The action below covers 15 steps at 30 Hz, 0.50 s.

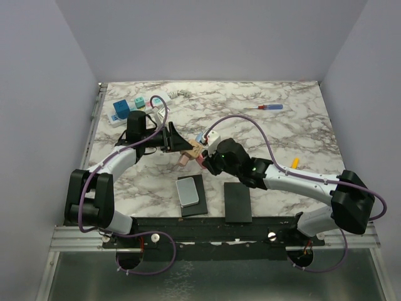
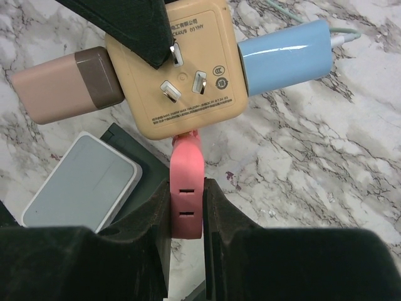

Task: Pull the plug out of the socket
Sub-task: Remove the plug from the socket.

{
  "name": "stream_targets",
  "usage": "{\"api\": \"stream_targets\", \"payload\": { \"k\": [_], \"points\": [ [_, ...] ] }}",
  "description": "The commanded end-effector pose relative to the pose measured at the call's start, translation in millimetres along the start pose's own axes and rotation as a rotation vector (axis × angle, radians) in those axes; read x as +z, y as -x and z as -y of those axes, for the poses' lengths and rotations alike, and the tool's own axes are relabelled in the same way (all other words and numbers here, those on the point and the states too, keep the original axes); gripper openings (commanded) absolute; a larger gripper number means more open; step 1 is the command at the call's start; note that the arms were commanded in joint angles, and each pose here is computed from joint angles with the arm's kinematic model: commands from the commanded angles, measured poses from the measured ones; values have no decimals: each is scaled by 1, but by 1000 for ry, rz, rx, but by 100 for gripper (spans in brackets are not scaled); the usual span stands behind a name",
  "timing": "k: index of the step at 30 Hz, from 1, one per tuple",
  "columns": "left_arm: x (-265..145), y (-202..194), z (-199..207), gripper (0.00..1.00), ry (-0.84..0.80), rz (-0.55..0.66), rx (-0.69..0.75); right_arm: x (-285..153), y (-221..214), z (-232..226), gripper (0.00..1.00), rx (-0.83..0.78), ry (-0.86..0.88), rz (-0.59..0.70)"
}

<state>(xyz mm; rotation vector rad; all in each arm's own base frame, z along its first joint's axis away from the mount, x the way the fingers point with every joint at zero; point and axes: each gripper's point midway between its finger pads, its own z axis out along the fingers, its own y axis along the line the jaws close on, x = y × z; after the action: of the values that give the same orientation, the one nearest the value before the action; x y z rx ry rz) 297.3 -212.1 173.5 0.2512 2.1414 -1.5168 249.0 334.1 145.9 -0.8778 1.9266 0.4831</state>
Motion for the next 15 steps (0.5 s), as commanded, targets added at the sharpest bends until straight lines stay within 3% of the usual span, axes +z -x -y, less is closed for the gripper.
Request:
{"api": "stream_targets", "payload": {
  "k": [1,9,15],
  "points": [
    [-9,33,-17,0,91,113,77,-10,-1,-19,1,-44,113,-7],
    [-10,33,-18,0,93,116,75,-10,2,-38,1,-101,169,-8],
    [-14,37,-21,0,110,134,73,-12,7,-28,1,-83,109,9]
  ]
}}
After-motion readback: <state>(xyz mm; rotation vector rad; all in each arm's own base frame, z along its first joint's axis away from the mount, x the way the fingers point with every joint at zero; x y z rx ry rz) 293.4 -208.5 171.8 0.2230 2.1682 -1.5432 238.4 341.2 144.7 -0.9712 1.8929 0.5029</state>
